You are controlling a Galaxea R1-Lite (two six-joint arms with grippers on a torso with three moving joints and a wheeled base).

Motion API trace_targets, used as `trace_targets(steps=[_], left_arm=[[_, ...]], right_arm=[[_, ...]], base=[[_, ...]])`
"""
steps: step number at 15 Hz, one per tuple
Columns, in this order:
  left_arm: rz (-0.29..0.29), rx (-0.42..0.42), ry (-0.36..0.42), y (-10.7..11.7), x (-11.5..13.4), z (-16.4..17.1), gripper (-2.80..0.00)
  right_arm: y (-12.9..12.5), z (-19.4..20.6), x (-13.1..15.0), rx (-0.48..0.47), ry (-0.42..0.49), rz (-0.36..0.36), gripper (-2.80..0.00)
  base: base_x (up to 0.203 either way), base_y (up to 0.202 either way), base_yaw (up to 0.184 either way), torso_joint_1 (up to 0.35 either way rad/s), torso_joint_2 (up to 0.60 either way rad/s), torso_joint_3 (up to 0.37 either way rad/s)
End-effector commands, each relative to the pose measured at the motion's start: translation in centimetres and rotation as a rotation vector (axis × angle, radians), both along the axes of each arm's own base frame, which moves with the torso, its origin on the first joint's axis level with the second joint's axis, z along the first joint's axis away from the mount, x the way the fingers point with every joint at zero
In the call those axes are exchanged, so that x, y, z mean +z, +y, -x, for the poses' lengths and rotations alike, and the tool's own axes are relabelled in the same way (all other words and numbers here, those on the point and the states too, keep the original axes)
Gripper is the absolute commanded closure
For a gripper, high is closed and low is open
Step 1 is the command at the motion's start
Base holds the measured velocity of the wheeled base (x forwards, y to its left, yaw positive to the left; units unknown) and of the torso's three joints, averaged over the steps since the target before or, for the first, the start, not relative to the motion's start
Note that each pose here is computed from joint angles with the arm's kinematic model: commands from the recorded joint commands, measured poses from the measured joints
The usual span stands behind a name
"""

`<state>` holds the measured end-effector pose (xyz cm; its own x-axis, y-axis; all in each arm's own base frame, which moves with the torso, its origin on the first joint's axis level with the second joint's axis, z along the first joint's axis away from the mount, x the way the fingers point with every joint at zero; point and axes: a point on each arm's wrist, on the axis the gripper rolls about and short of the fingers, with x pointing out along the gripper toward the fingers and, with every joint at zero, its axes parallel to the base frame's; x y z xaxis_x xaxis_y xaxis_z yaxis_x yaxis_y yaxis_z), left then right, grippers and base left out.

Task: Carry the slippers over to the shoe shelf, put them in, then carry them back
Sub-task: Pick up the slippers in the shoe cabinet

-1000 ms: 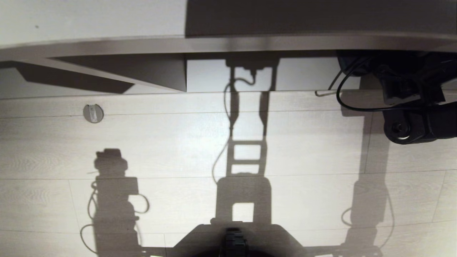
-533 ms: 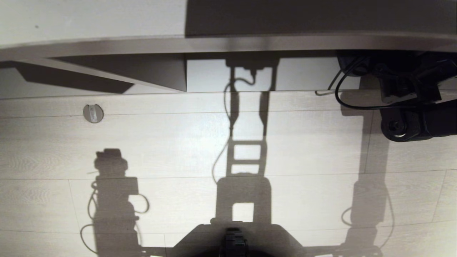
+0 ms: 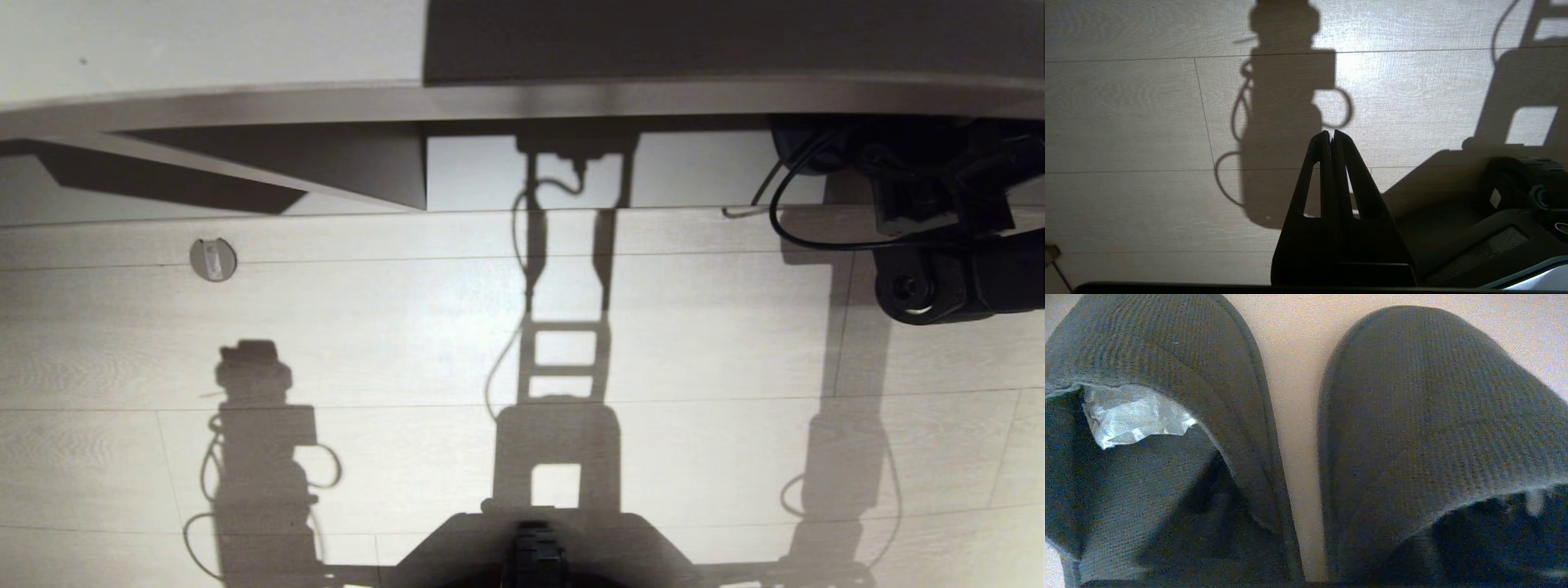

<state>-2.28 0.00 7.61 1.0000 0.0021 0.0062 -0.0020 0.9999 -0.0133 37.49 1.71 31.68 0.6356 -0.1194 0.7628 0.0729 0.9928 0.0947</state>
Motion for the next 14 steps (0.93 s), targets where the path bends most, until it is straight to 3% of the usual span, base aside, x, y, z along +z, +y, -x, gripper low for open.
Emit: trace_targets(steps=[1,10,14], left_arm=[[0.002,0.001,0.0,0.0,0.0,0.0,0.0],[0.001,0.001,0.0,0.0,0.0,0.0,0.0],[0.001,0.001,0.0,0.0,0.0,0.0,0.0]], right_arm=[[0.0,0.2,0.1,0.0,-0.008,0.0,0.0],[0.1,0.5,-0.1,0.004,0.006,0.001,0.0],[-0.1,3.4,1.7,0.013,-0.027,-0.011,0.0]], base=[[0.0,0.0,0.0,0.0,0.0,0.0],[0.0,0.0,0.0,0.0,0.0,0.0],[0.0,0.0,0.0,0.0,0.0,0.0]])
